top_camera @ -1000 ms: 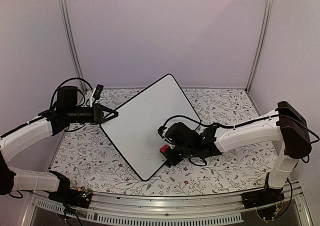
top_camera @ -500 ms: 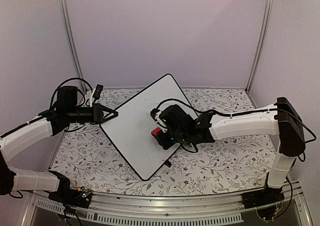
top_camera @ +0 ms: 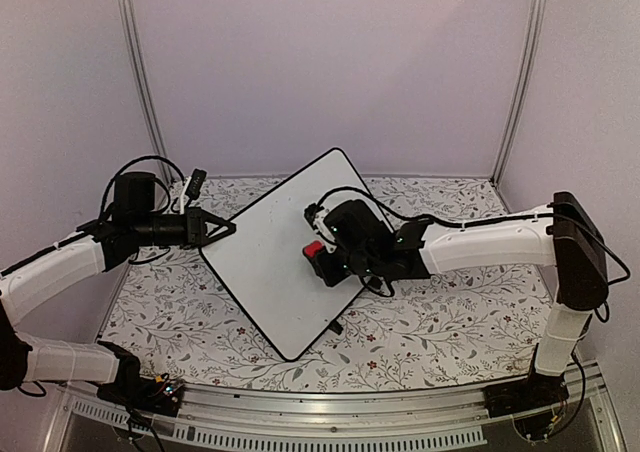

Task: Erase the whiteboard
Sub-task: Erase the whiteboard at the center of the board.

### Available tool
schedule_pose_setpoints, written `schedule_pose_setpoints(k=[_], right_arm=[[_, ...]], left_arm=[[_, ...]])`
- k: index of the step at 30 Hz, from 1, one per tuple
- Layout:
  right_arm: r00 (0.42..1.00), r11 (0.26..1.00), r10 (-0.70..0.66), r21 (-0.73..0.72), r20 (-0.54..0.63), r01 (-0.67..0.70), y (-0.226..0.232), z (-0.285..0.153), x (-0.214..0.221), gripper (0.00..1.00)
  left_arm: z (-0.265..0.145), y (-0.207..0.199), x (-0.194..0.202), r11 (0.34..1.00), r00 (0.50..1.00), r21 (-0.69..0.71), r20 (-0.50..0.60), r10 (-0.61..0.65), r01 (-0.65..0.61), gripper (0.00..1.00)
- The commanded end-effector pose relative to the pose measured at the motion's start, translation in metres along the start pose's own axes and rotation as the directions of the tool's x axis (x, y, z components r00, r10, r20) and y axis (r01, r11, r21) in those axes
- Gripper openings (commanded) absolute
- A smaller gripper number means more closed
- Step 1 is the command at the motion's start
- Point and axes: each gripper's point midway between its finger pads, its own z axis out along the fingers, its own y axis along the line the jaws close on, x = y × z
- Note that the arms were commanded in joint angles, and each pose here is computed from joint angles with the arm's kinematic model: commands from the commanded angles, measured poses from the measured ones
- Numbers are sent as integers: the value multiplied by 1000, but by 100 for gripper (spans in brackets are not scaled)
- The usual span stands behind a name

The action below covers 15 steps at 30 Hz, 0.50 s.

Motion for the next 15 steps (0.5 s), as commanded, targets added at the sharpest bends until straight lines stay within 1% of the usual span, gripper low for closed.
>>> schedule_pose_setpoints(k=[1, 7, 15], right_arm=[[992, 1000, 0, 6, -127, 0, -6, 9, 56, 0], [986, 999, 27, 31, -164, -23, -16, 1, 85, 0], [979, 998, 56, 45, -195, -48, -24, -6, 109, 0]], left_arm=[[0, -17, 11, 995, 998, 91, -38, 44, -41, 0], [0, -18, 10, 995, 998, 91, -36, 45, -42, 0], [1, -17, 10, 995, 998, 91, -38, 43, -40, 0]])
